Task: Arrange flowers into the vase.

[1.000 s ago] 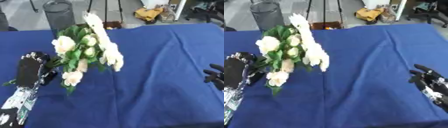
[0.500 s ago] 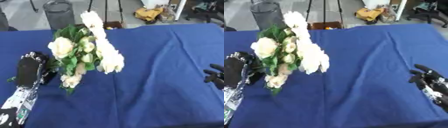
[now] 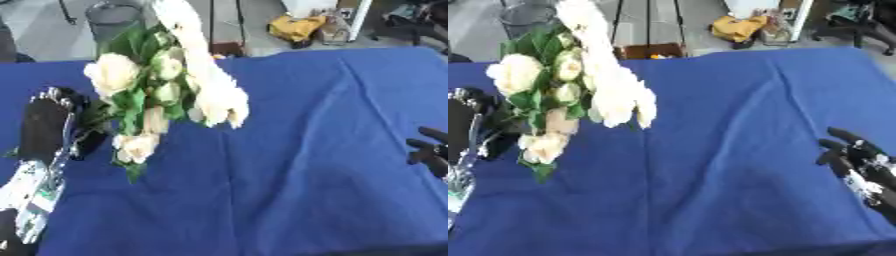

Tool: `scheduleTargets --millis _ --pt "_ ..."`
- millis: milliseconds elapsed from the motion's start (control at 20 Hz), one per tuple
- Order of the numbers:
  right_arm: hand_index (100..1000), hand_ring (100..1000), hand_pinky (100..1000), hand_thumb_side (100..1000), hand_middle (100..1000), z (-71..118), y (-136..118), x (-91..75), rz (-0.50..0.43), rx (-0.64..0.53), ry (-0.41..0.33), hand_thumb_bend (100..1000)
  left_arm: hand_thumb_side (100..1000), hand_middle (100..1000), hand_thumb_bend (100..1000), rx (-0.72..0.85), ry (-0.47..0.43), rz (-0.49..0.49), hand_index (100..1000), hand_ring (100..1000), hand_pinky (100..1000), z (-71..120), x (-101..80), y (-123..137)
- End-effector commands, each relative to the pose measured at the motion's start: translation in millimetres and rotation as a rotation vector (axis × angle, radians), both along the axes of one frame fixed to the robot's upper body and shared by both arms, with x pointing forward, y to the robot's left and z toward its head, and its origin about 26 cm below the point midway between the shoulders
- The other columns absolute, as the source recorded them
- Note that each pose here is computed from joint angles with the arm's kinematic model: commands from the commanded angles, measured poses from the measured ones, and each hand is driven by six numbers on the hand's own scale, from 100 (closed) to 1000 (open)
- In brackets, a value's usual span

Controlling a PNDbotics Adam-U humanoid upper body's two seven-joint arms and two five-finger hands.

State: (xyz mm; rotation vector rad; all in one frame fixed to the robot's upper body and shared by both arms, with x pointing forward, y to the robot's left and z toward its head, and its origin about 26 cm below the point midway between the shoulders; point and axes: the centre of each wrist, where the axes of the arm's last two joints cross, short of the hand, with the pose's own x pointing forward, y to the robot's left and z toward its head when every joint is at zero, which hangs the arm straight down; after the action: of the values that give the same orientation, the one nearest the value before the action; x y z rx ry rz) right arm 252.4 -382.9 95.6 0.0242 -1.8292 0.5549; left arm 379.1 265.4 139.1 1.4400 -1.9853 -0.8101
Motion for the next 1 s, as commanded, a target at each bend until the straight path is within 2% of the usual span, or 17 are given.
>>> scheduleTargets --millis 50,350,750,1000 --pt "1000 1000 980 491 599 6.7 -4.7 -0.3 -0.012 -0.022 -0.014 204 355 100 100 0.003 -0.021 -0.020 100 100 100 33.2 -2.6 4.9" --pt "1000 1000 980 492 599 6.0 -7.3 -1.9 -0.023 -0.027 -0.008 201 432 100 100 -0.026 0.006 -0.046 100 100 100 73.1 -11.6 9.8" --pt "1000 1000 981 493 597 6.0 -9.0 -2.4 -0.025 -0.031 -0.002 198 458 100 100 -0.065 -0.047 -0.090 100 100 100 154.8 -31.5 8.9" --pt "1000 1000 981 493 597 5.2 -9.8 -2.9 -0.024 -0.033 0.003 197 509 100 100 -0.135 -0.034 -0.151 100 100 100 190.6 -37.9 2.8"
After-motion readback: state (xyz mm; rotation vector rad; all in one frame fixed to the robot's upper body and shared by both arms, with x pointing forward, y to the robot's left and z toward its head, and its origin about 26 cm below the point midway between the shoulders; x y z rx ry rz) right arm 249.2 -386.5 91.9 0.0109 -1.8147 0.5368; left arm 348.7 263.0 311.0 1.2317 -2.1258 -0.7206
